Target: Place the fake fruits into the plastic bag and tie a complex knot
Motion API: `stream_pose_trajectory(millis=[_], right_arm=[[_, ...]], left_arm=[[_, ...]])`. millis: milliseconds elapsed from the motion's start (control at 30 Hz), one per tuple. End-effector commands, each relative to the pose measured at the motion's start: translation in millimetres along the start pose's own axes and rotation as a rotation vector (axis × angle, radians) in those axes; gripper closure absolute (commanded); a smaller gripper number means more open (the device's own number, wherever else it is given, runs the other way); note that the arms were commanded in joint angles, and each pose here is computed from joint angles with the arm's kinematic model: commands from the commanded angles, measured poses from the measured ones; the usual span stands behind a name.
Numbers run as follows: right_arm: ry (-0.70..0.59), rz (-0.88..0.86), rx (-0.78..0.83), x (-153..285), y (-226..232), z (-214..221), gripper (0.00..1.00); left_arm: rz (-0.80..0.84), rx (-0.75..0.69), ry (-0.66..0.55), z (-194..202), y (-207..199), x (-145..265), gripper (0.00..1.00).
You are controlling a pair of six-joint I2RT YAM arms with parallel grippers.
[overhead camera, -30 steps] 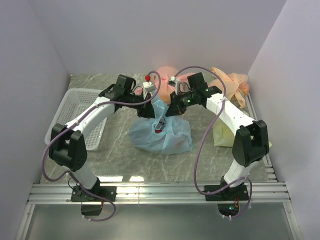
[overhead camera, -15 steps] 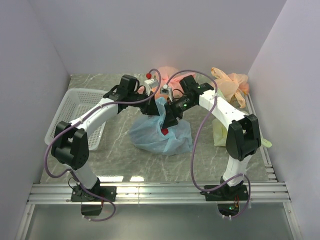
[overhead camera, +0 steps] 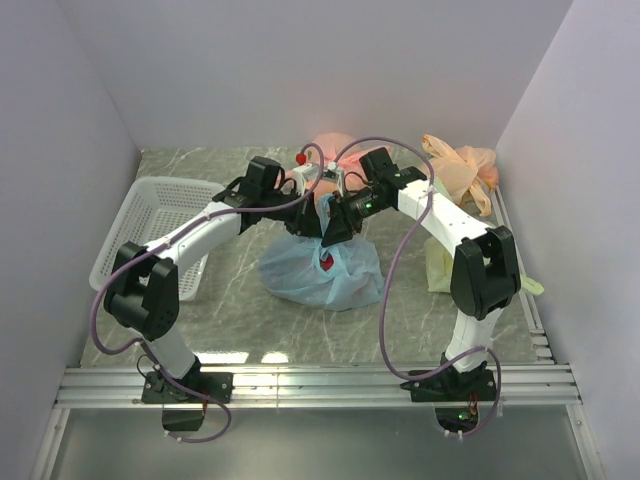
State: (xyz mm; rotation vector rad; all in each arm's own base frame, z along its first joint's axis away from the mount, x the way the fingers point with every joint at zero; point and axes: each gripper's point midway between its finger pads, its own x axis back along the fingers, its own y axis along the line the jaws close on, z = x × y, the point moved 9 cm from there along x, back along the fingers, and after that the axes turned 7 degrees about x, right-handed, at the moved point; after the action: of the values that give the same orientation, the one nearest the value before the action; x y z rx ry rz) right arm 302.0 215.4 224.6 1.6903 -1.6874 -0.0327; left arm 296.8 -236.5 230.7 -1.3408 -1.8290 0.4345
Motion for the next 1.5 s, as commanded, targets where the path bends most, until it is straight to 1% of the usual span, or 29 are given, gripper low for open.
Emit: stream_pose_trajectory(millis=[0,33,67,100,133,167,233,267,300,333,367,400,433,500,533,567,633,667,700,767,800,833,933,1033,1100,1200,1333,1467], right_arm=[[-0.025,-0.02,0.035,0.2,4.0,-4.2,0.61],[-0.026,-0.017,0.038,0.0,3.4,-4.2,0.66],[-0.026,-0.014,0.034,0.1,3.5,-4.3,0.75],[-0.029,-0.012,0.037,-1.0,2.6,-4.9,0.8],[-0.029,-0.007,0.033,-0.2,1.5,-4.8,0.95],[-0.03,-0.005,0.034,-0.6,0.7,-4.9,1.0],[-0.022,-0.001,0.04,0.3,1.4,-3.7,1.0],[-0.016,-0.003,0.039,-0.5,1.9,-0.9,1.0],[-0.021,0.009,0.043,2.9,1.3,-1.0,1.0],[-0.023,0.013,0.04,4.5,1.1,0.0,1.0],[-0.023,0.013,0.036,4.8,0.7,2.7,1.0],[-0.03,0.015,0.04,7.0,1.4,2.5,1.0],[-0.032,0.013,0.049,8.2,1.5,3.2,1.0],[-0.034,0.008,0.072,10.3,4.4,1.9,1.0],[-0.04,0.001,0.099,11.0,5.3,0.7,1.0],[-0.045,-0.007,0.112,11.5,6.3,-0.4,1.0],[-0.052,-0.021,0.159,13.0,8.4,-2.1,1.0],[-0.058,-0.035,0.175,12.5,10.0,-3.8,1.0],[-0.057,-0.038,0.186,12.4,10.6,-4.2,1.0],[-0.053,-0.045,0.232,12.1,10.4,-7.5,1.0],[-0.039,-0.055,0.224,11.0,10.8,-5.9,1.0],[-0.04,-0.058,0.274,12.1,11.3,-10.9,1.0],[-0.004,-0.065,0.332,8.6,14.9,-9.2,1.0],[0.022,-0.061,0.38,7.2,18.5,-9.1,1.0],[0.027,-0.062,0.389,6.6,19.7,-9.3,1.0],[0.026,-0.06,0.389,6.6,20.2,-11.2,1.0],[0.026,-0.049,0.389,7.0,19.2,-13.2,1.0],[0.028,-0.042,0.388,6.9,18.2,-13.7,1.0]], left_arm=[[0.019,-0.044,-0.056,-21.0,-16.2,5.4,0.99],[0.021,-0.036,-0.057,-21.4,-17.0,5.5,0.99],[0.027,-0.033,-0.059,-21.4,-18.6,6.3,0.99],[0.03,-0.034,-0.062,-22.0,-19.0,7.0,0.99],[0.031,-0.027,-0.057,-21.2,-19.2,6.3,0.99],[0.026,-0.023,-0.058,-21.2,-19.0,7.8,0.98],[-0.003,-0.03,-0.051,-21.1,-18.1,14.1,0.94],[-0.017,-0.039,-0.056,-23.1,-18.3,17.8,0.87],[-0.032,-0.046,-0.067,-25.4,-17.7,23.1,0.84],[-0.054,-0.054,-0.084,-29.2,-12.6,32.9,0.81],[-0.061,-0.06,-0.094,-32.5,-15.8,42.3,0.77],[-0.055,-0.06,-0.096,-34.0,-16.4,49.8,0.75],[-0.068,-0.077,-0.123,-39.2,-13.0,65.7,0.73],[-0.085,-0.092,-0.149,-45.7,-13.0,86.7,0.61],[-0.121,-0.1,-0.192,-51.6,-9.3,104.3,0.53],[-0.147,-0.107,-0.217,-56.3,-7.4,112.8,0.39],[-0.186,-0.11,-0.248,-60.9,1.3,127.9,0.27],[-0.194,-0.111,-0.246,-64.3,5.2,128.2,0.15],[-0.2,-0.101,-0.243,-65.2,9.3,127.4,0.1],[-0.2,-0.032,-0.234,-66.7,22.4,119.0,0.09],[-0.2,-0.003,-0.234,-67.9,27.2,115.9,0.09],[-0.203,0.081,-0.226,-66.9,38.6,107.4,0.1],[-0.187,0.167,-0.214,-72.9,53.7,95.2,0.11],[-0.16,0.194,-0.236,-80.5,58.4,86.0,0.12],[-0.14,0.202,-0.218,-81.0,58.7,79.9,0.15],[-0.061,0.233,-0.153,-74.1,59.1,69.0,0.28],[0.031,0.293,-0.085,-61.4,60.8,62.8,0.42],[0.081,0.307,-0.05,-51.9,57.5,63.1,0.44]])
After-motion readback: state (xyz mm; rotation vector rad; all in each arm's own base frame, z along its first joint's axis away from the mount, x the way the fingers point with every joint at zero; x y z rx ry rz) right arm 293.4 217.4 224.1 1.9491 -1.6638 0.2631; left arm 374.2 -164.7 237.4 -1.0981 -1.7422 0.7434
